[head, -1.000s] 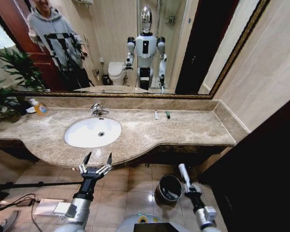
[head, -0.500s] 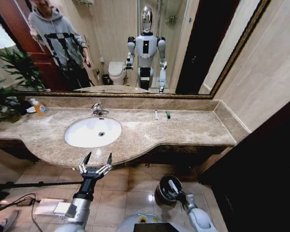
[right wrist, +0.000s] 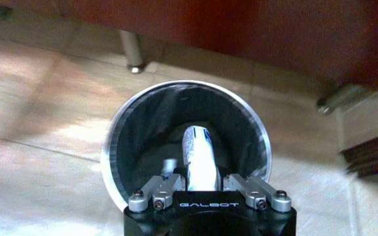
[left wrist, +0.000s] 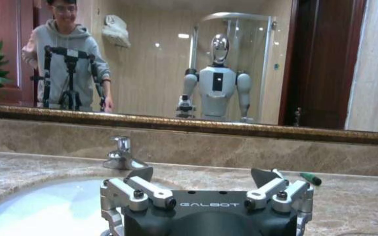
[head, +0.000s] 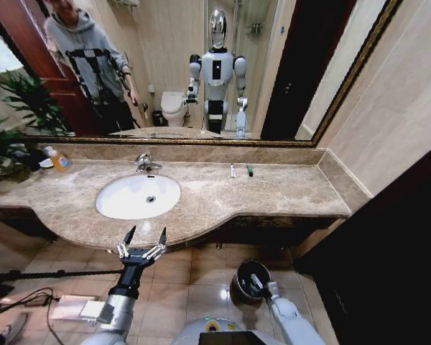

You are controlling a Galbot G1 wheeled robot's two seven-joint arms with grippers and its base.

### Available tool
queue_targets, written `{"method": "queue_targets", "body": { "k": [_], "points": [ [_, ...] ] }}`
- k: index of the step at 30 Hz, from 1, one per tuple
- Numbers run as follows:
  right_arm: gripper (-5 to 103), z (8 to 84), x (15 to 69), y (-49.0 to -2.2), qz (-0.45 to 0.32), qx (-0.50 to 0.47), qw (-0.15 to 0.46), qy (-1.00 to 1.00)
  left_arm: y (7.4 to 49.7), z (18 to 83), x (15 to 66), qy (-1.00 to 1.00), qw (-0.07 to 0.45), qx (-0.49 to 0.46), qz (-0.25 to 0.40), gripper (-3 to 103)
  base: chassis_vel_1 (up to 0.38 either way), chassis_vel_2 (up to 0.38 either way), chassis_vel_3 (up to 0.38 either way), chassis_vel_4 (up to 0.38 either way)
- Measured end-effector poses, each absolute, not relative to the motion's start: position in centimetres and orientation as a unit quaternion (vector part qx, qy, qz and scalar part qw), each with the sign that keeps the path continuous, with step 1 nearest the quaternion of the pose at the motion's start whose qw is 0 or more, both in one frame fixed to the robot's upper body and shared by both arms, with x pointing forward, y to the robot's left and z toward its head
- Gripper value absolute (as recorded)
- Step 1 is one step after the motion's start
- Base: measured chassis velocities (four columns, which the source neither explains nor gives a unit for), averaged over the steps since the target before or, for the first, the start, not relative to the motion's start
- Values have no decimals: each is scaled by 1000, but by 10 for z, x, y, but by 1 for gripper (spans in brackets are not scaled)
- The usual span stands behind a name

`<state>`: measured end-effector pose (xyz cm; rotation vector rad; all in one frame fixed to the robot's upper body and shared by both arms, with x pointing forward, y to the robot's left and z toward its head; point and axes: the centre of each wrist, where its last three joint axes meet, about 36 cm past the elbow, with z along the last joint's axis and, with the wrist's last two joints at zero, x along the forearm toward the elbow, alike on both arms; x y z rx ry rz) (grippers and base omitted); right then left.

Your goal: Pick up the trash from the sink and place it in the trash bin.

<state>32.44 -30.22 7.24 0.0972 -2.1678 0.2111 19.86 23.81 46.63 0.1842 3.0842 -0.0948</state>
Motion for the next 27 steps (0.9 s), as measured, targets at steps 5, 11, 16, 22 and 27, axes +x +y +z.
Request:
{"method": "queue_targets", "body": {
  "k": [5, 11, 16, 22, 27],
  "points": [
    [25, 55, 330, -303, 95, 24, 469, -877, 238, 466, 199, 997, 25, 60, -31, 100, 0, 0, 0, 0],
    [25, 52, 334, -297, 83, 31, 481, -872, 238, 466, 199, 997, 25, 60, -31, 100, 0, 0, 0, 0],
    [22, 49, 340, -294, 75, 44, 493, -865, 238, 466, 199, 997, 25, 60, -31, 100, 0, 0, 0, 0],
    [43, 55, 353, -302, 76, 50, 495, -864, 238, 466, 199, 997, 25, 60, -31, 100, 0, 0, 0, 0],
    [59, 64, 363, -319, 90, 46, 491, -865, 238, 466, 199, 997, 25, 60, -31, 100, 0, 0, 0, 0]
  ]
}}
